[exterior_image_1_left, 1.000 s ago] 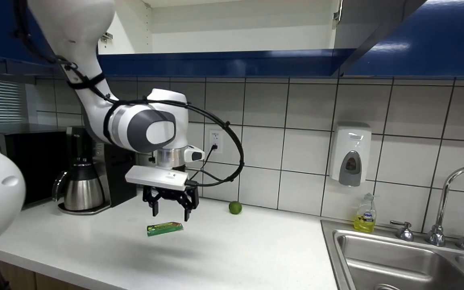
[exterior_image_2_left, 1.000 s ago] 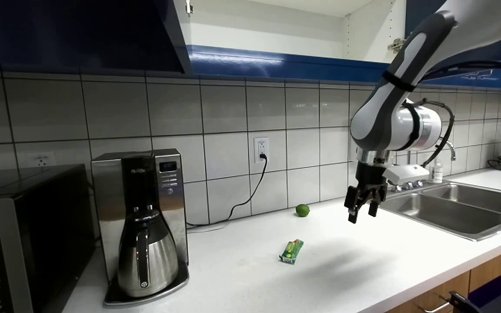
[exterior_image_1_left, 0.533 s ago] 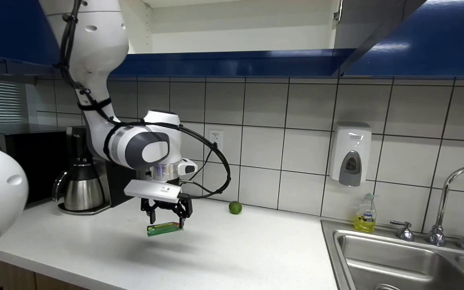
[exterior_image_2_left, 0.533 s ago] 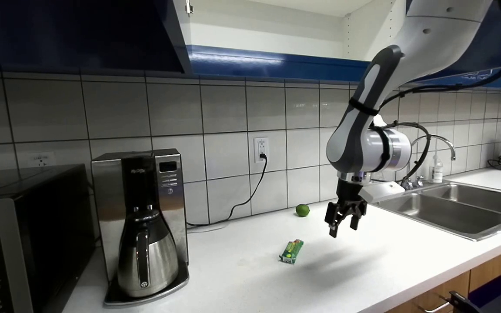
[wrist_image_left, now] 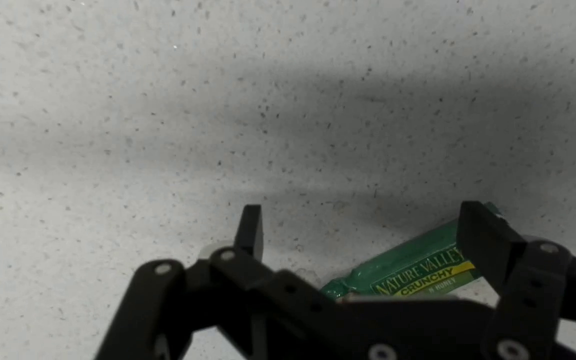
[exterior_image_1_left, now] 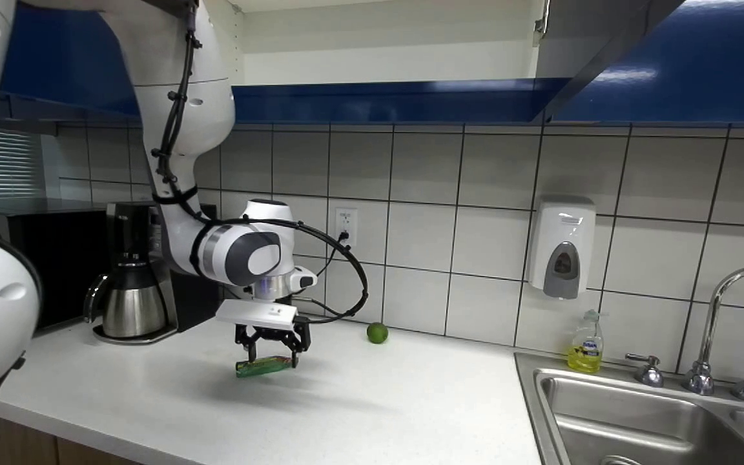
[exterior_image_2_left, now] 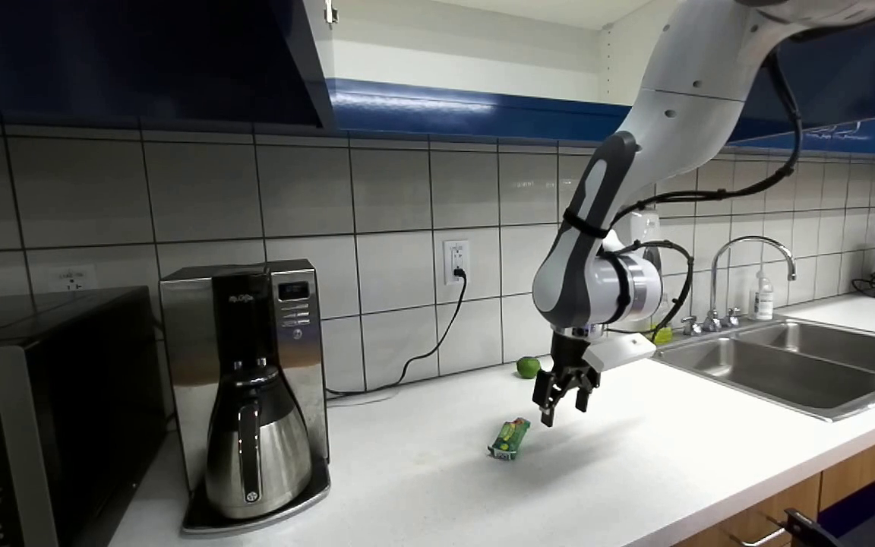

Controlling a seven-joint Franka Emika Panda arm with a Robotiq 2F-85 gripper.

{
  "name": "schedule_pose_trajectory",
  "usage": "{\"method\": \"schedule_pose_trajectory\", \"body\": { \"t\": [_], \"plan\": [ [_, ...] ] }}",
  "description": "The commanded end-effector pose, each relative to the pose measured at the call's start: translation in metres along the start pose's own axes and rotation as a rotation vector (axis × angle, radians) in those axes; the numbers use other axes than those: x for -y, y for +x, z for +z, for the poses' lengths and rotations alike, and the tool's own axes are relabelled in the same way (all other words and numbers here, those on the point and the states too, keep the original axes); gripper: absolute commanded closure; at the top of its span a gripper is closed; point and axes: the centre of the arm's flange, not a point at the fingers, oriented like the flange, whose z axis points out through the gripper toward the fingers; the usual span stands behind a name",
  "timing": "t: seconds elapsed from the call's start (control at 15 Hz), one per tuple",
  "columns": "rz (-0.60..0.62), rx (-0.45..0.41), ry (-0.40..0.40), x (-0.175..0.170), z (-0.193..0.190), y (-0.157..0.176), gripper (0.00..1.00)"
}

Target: Put the green packet in the top cabinet

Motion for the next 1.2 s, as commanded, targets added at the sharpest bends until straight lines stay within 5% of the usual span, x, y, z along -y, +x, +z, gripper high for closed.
{"method": "schedule_pose_trajectory", "body": {
  "t": [0.0,1.13],
  "plan": [
    [-0.001,-0.004,-0.014,-0.001,0.019,0.026,0.00],
    [-0.087,-0.020,0.001,0.035,0.029,0.059,0.00]
  ]
}}
